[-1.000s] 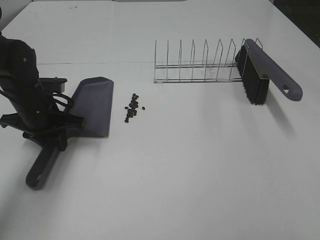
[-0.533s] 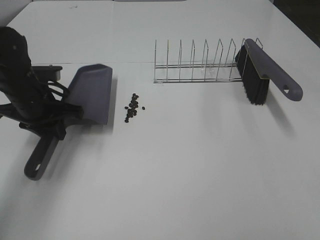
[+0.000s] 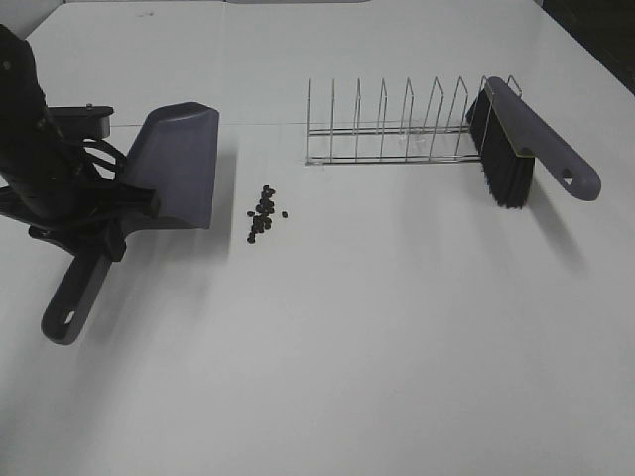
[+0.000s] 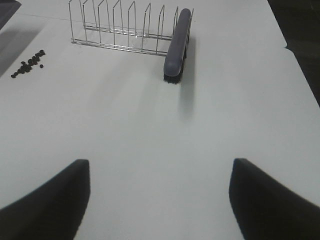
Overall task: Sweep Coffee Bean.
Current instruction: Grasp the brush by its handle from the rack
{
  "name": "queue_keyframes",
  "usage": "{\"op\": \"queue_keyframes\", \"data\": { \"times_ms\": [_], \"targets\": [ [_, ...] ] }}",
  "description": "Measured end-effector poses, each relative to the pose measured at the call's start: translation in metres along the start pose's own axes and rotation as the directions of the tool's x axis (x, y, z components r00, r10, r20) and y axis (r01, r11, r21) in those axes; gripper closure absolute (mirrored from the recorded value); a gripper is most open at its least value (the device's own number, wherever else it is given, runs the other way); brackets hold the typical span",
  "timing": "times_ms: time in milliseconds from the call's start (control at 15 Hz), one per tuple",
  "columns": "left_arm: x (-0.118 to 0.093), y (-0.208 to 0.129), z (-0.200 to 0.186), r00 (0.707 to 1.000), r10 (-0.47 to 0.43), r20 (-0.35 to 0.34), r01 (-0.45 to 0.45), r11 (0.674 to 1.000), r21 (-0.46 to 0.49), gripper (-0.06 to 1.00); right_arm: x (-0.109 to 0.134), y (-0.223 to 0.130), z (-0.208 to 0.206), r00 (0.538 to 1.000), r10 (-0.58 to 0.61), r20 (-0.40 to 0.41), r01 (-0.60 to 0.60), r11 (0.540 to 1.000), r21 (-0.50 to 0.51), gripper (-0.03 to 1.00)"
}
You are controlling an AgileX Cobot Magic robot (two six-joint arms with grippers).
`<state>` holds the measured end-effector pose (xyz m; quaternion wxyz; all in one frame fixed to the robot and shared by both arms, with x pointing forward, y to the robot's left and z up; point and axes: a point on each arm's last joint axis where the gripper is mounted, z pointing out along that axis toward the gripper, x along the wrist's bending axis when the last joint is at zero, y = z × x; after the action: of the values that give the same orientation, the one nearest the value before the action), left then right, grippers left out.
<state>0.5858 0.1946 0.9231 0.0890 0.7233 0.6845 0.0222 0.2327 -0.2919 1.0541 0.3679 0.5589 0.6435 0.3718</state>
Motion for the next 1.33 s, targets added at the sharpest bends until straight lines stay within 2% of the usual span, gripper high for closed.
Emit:
{"op": "queue_keyframes", "data": {
  "times_ms": [133,333,467,733,800,867,1133,1333],
  "targets": [
    [0.000,0.000,0.000,1.000,0.001,-0.001,-0.001,1.000,0.003,0.68,-0.002,0.013,0.004,1.000,0.019,0.008,-0.019,1.000,-0.009,0.27],
    [0.000,-0.001,0.000,1.000,0.006,-0.004,-0.006,1.000,0.008,0.68,-0.010,0.058,0.027,0.999,0.037,0.026,-0.034,0.994,-0.107,0.29],
    [0.000,-0.001,0.000,1.000,0.010,-0.004,-0.010,1.000,0.009,0.68,-0.014,0.080,0.048,0.999,0.044,0.029,-0.042,0.995,-0.089,0.29],
    [0.001,-0.001,0.000,1.000,0.014,-0.006,-0.014,1.000,0.013,0.68,-0.025,0.151,0.116,0.997,0.078,0.014,-0.078,0.997,0.017,0.29],
    [0.001,-0.001,0.000,1.000,0.014,-0.006,-0.014,1.000,0.013,0.68,-0.031,0.177,0.161,0.996,0.085,0.009,-0.085,0.990,0.111,0.29],
    [0.001,-0.001,0.000,1.000,0.014,-0.006,-0.014,1.000,0.013,0.68,-0.034,0.188,0.183,0.996,0.087,0.007,-0.087,0.985,0.152,0.29],
    [0.001,-0.001,0.000,1.000,0.014,-0.006,-0.014,1.000,0.013,0.68,-0.042,0.211,0.273,0.995,0.095,-0.003,-0.090,0.946,0.312,0.29],
    [0.001,-0.001,0.000,1.000,0.015,-0.006,-0.015,1.000,0.013,0.68,-0.046,0.204,0.334,0.995,0.102,-0.008,-0.090,0.907,0.412,0.29]
  ]
}}
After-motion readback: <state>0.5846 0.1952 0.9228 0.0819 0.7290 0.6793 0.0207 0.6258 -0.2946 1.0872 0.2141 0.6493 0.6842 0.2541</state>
